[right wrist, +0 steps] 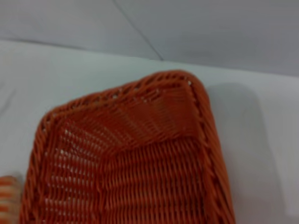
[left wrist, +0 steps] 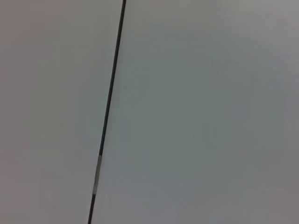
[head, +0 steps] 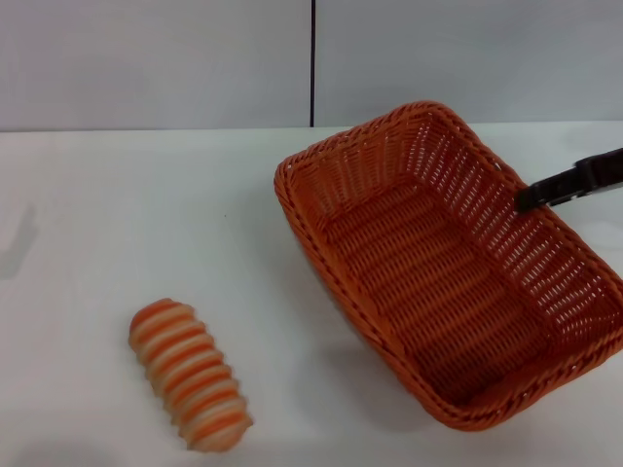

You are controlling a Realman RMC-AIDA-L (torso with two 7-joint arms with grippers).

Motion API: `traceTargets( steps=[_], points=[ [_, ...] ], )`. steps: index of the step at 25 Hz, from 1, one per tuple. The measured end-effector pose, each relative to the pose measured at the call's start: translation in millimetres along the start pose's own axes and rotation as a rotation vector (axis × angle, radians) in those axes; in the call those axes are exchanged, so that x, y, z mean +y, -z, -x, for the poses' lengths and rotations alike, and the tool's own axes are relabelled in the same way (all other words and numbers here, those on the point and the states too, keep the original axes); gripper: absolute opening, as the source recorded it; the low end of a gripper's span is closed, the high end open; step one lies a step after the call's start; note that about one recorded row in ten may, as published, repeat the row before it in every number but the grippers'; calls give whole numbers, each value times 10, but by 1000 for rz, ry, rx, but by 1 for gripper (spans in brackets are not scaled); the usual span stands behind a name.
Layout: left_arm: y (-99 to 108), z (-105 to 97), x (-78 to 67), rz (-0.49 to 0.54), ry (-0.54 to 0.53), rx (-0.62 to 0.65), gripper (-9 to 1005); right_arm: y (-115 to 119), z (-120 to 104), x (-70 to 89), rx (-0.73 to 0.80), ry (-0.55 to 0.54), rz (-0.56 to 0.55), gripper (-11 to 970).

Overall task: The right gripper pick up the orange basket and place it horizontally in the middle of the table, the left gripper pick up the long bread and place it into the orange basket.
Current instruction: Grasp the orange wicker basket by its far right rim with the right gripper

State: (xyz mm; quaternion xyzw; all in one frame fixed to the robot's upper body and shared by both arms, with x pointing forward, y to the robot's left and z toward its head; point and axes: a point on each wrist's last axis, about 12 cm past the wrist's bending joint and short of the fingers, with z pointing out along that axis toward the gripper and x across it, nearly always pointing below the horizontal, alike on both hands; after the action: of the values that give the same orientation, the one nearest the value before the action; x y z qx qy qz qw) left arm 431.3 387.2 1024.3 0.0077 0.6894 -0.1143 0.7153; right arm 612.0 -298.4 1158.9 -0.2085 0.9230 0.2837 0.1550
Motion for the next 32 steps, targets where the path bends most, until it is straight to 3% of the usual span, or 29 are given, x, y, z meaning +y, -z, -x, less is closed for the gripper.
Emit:
traceTargets(
  steps=[15, 30, 32],
  points=[
    [25, -47, -25, 11, -16, 7, 733, -379, 17, 49, 5, 41, -26, 568],
    [44, -63, -25, 16, -20, 14, 731, -436, 12, 62, -7, 51, -36, 507],
    [44, -64, -24, 17, -20, 15, 731, -439, 12, 64, -7, 52, -36, 409]
  ],
)
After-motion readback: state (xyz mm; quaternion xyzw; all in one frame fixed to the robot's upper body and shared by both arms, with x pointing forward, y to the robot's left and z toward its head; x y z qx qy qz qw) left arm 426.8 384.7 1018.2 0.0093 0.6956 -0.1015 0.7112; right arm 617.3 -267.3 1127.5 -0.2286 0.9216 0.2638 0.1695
